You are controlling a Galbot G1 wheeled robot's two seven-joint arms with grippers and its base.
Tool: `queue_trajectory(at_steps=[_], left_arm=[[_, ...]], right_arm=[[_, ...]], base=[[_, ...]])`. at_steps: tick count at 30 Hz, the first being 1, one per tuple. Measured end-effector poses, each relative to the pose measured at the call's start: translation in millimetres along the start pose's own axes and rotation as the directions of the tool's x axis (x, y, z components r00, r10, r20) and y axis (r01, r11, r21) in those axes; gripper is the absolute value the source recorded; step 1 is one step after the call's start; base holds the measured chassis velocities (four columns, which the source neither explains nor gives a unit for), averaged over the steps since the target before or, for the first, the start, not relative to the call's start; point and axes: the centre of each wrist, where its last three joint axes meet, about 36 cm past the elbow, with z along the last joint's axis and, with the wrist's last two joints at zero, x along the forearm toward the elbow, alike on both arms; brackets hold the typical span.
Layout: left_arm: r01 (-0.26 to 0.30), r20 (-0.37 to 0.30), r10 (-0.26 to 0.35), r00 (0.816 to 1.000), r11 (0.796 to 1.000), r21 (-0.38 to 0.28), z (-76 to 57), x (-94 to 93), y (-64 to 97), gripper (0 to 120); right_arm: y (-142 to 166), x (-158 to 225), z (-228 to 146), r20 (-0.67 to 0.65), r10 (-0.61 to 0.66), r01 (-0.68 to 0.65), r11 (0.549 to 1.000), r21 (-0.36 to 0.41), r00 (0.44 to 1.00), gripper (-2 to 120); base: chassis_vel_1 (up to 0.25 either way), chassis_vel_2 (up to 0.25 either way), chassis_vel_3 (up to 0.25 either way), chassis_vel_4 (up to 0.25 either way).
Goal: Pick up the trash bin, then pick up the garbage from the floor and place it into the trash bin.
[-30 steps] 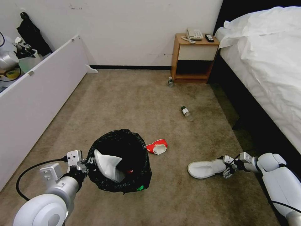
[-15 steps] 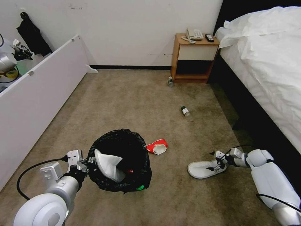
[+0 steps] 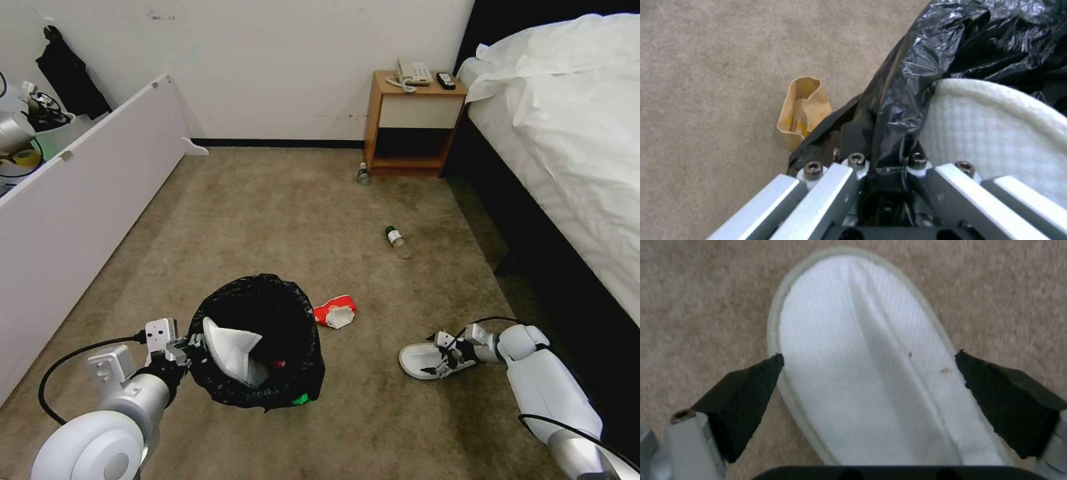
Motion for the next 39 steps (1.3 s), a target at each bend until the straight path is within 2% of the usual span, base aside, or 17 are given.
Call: queue_trajectory(at_steps=[5,7,9,11,12,14,17,19,20,22,24,26,29,39], left_arm=[[0.000,0.001,0.000,1.000,1.000,0.000,-0.2,0.1,0.0,1],[-0.003,0.002,0.003,1.000,1.000,-0.001,-0.4,0.3,-0.7,1],[-0.004,0.002,0.004,1.000,1.000,-0.001,-0.4,0.3,-0.8,1],[-0.004,0.002,0.004,1.000,1.000,-0.003,-0.7,0.4,-0.8,1],[-0.004,0.002,0.004,1.000,1.000,-0.003,-0.7,0.4,-0.8,1],[-0.004,0.002,0.004,1.000,1.000,-0.006,-1.0,0.6,-0.8,1],[-0.004,0.002,0.004,1.000,1.000,-0.006,-1.1,0.8,-0.9,1],[-0.005,0.003,0.005,1.000,1.000,-0.008,-1.5,1.4,-1.2,1],[-0.005,0.003,0.005,1.000,1.000,-0.008,-1.5,1.4,-1.2,1],[-0.005,0.004,0.005,1.000,1.000,-0.011,-2.0,1.8,-1.0,1],[-0.004,0.005,0.004,1.000,1.000,-0.012,-2.3,2.0,-0.9,1],[-0.003,0.007,0.003,1.000,1.000,-0.014,-2.8,2.3,-0.5,1],[-0.002,0.007,0.003,1.000,1.000,-0.015,-2.9,2.3,-0.4,1],[-0.005,0.007,0.005,1.000,1.000,-0.016,-3.0,1.9,-1.1,1]], right_arm=[[-1,3,6,-0.016,0.004,-0.004,1.000,-0.005,1.000,88],[-1,6,11,-0.026,0.003,-0.003,1.000,-0.008,1.000,75],[1,7,13,-0.030,0.002,-0.002,1.000,-0.008,1.000,72],[3,8,18,-0.038,-0.002,0.002,1.000,-0.010,0.999,62],[3,8,18,-0.038,-0.002,0.002,1.000,-0.010,0.999,62],[4,11,22,-0.045,-0.002,0.002,1.000,-0.012,0.999,50],[4,12,22,-0.046,-0.002,0.001,1.000,-0.012,0.999,45],[3,14,22,-0.047,0.002,-0.002,1.000,-0.009,0.999,31],[3,14,22,-0.047,0.002,-0.002,1.000,-0.009,0.999,31],[2,16,23,-0.047,0.005,-0.005,1.000,-0.008,0.999,20],[2,17,23,-0.048,0.005,-0.006,1.000,-0.008,0.999,16],[1,18,23,-0.049,0.007,-0.008,1.000,-0.007,0.999,5],[1,21,24,-0.050,0.010,-0.011,1.000,-0.006,0.999,0],[-2,39,26,-0.026,0.047,-0.047,0.999,-0.002,0.999,0]], base=[[0.000,0.000,0.000,0.000],[0.000,0.000,0.000,0.000],[0.000,0.000,0.000,0.000],[0.000,0.000,0.000,0.000],[0.000,0.000,0.000,0.000],[0.000,0.000,0.000,0.000],[0.000,0.000,0.000,0.000],[0.000,0.000,0.000,0.000],[0.000,0.000,0.000,0.000],[0.000,0.000,0.000,0.000],[0.000,0.000,0.000,0.000],[0.000,0.000,0.000,0.000],[0.000,0.000,0.000,0.000],[0.000,0.000,0.000,0.000]])
